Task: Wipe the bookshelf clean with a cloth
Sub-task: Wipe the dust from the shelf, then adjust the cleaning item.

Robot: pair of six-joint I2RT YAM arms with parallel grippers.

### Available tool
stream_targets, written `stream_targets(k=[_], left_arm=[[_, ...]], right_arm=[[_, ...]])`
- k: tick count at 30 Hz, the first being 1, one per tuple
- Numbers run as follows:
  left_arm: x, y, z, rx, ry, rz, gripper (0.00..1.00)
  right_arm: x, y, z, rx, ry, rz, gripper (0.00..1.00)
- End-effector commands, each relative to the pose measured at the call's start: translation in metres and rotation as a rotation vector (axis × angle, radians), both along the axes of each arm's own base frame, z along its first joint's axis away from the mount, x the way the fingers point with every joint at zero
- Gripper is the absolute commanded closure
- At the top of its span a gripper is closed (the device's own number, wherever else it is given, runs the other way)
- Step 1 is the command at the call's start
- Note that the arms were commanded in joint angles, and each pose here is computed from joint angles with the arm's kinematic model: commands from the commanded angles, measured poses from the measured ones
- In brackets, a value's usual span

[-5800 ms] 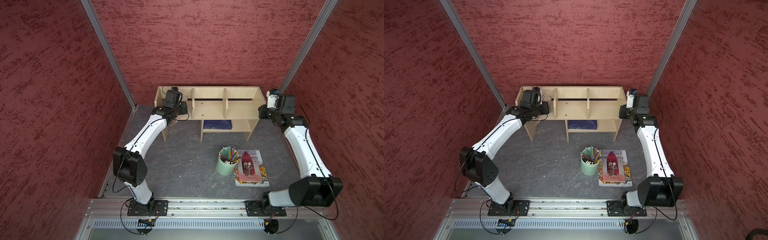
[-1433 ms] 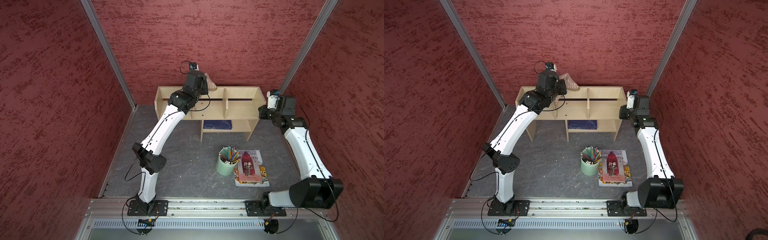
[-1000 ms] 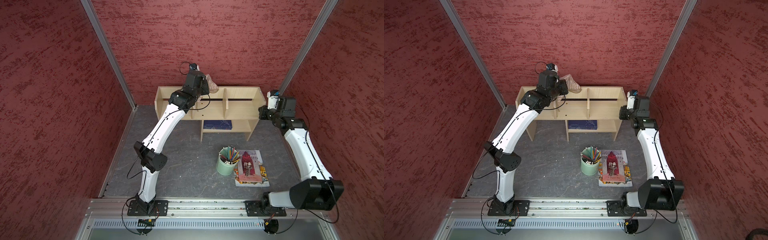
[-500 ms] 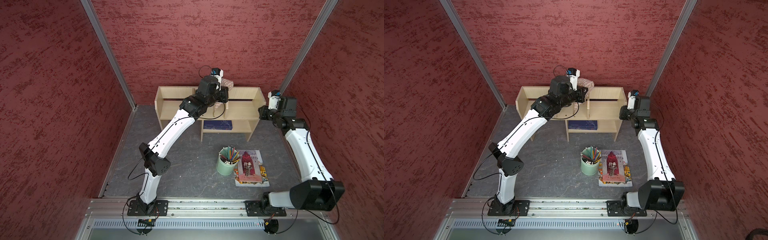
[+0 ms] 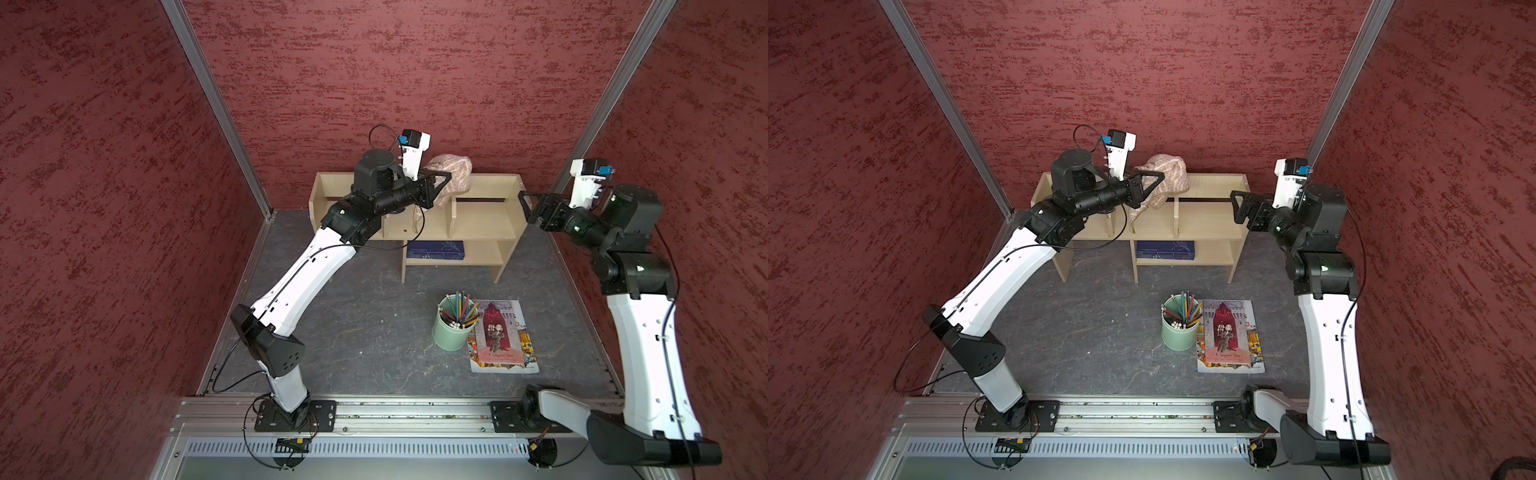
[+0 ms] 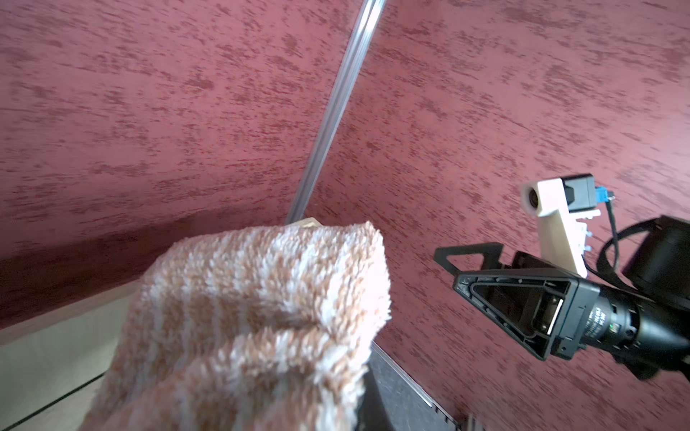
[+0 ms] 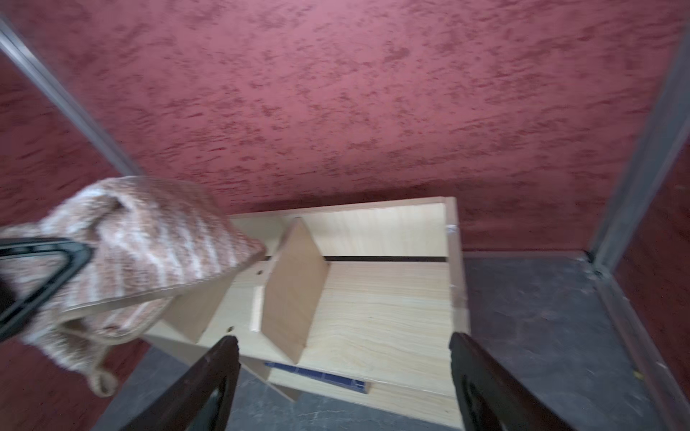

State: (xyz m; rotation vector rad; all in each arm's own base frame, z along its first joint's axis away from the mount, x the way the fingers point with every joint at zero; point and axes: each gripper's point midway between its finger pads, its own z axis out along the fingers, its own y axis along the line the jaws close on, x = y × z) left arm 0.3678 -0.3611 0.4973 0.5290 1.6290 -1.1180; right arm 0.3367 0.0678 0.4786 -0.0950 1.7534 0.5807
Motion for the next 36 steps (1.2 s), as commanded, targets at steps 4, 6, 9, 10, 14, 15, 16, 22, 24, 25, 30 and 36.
stream_targets(k=[4,6,9,10,14,15,16,22,24,25,30,36], left_arm=[[-0.038,-0.01,0.013,-0.079,-0.029,-0.225,1.0],[-0.041,-0.01,0.013,-0.093,-0.023,-0.245,1.0],[-0.041,-0.008,0.013,-0.117,-0.023,-0.242,1.0],[-0.04,-0.007,0.013,-0.128,-0.019,-0.241,1.0],[-0.042,-0.004,0.014,-0.164,-0.016,-0.241,1.0],[-0.043,-0.003,0.015,-0.173,-0.023,-0.238,1.0],[-0.043,-0.001,0.016,-0.18,-0.027,-0.234,1.0],[-0.042,0.009,0.022,-0.226,-0.049,-0.203,1.0],[-0.042,0.011,0.023,-0.24,-0.042,-0.205,1.0],[-0.041,0.013,0.023,-0.243,-0.039,-0.208,1.0],[-0.038,0.016,0.018,-0.235,-0.003,-0.217,1.0],[-0.042,0.019,0.011,-0.216,0.018,-0.24,1.0]], right_arm=[[-0.037,0.088,0.05,0.099,-0.119,0.442,0.05],[-0.039,0.105,0.049,0.089,-0.114,0.496,0.04],[-0.037,0.127,0.036,0.067,-0.079,0.538,0.05],[-0.034,0.132,0.031,0.064,-0.067,0.54,0.05],[-0.027,0.142,0.014,0.041,-0.023,0.519,0.09],[-0.025,0.142,0.011,0.041,-0.016,0.513,0.09],[-0.024,0.143,0.008,0.04,-0.009,0.51,0.1],[-0.02,0.147,-0.004,0.045,0.012,0.5,0.12],[-0.016,0.145,-0.009,0.037,0.015,0.478,0.13],[-0.013,0.142,-0.011,0.028,0.015,0.447,0.13],[-0.005,0.125,-0.006,-0.008,-0.026,0.329,0.02],[-0.003,0.131,0.011,-0.009,-0.059,0.367,0.02]])
